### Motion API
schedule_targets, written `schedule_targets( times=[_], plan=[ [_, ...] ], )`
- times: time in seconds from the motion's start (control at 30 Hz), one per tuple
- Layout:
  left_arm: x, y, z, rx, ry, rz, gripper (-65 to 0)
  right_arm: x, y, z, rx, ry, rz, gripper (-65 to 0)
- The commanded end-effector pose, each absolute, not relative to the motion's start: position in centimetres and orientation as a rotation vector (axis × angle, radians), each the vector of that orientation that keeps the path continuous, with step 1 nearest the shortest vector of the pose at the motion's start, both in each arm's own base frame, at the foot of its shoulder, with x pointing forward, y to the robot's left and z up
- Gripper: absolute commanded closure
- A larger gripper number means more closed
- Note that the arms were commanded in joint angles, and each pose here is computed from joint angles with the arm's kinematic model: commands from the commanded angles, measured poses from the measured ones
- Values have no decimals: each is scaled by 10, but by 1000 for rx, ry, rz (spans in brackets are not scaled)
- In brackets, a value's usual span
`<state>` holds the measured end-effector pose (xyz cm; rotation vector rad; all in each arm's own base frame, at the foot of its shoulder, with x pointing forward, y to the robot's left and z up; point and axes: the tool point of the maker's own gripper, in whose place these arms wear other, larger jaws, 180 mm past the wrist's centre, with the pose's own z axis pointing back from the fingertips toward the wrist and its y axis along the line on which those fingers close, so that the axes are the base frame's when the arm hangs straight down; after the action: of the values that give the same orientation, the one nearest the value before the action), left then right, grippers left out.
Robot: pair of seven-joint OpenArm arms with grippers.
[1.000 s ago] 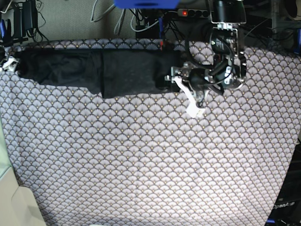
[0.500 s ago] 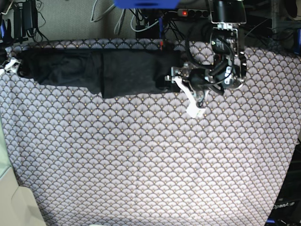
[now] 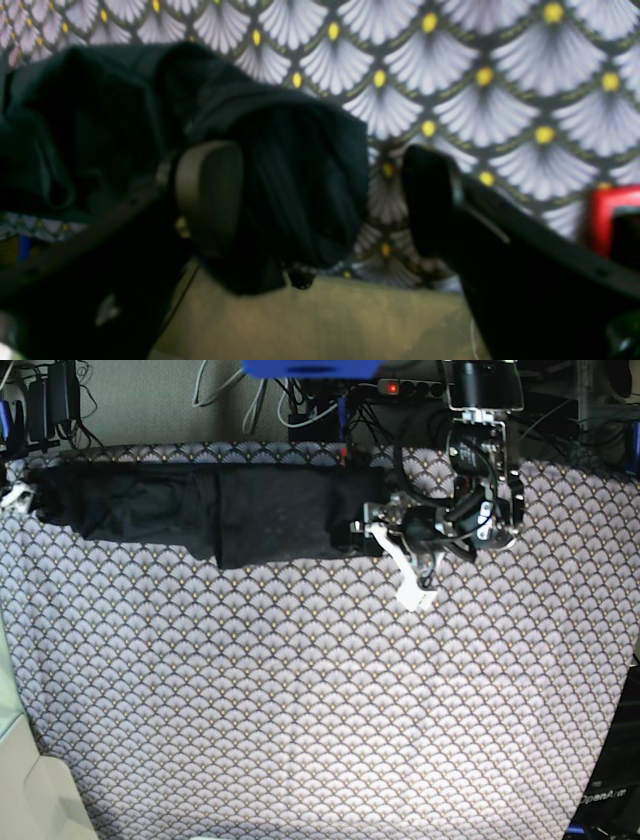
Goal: Fold the T-shirt properly
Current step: 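Hold the folded strip still with both grippers pressing its ends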
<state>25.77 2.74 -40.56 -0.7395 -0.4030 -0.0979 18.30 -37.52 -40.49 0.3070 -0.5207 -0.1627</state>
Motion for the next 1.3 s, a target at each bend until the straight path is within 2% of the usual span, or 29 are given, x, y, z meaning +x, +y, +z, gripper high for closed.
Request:
schedule_targets(
  times=[0.0, 0.27, 0.5, 0.8, 1.27],
  plan=[
    [268, 26, -395, -750, -443, -103, -338, 191, -382, -390, 307, -556, -149, -509],
    [267, 26, -396, -751, -440, -102, -338, 193, -387, -381, 313, -558, -141, -509],
    [266, 26, -397, -751, -439, -102, -338, 184, -381, -387, 322, -492, -127, -509],
    [266, 26, -397, -751, -439, -102, -338, 195, -345, -370, 328, -504, 11, -509],
    [265, 25, -397, -753, -437, -103, -338, 193, -350, -368, 309, -487, 27, -502]
  ],
)
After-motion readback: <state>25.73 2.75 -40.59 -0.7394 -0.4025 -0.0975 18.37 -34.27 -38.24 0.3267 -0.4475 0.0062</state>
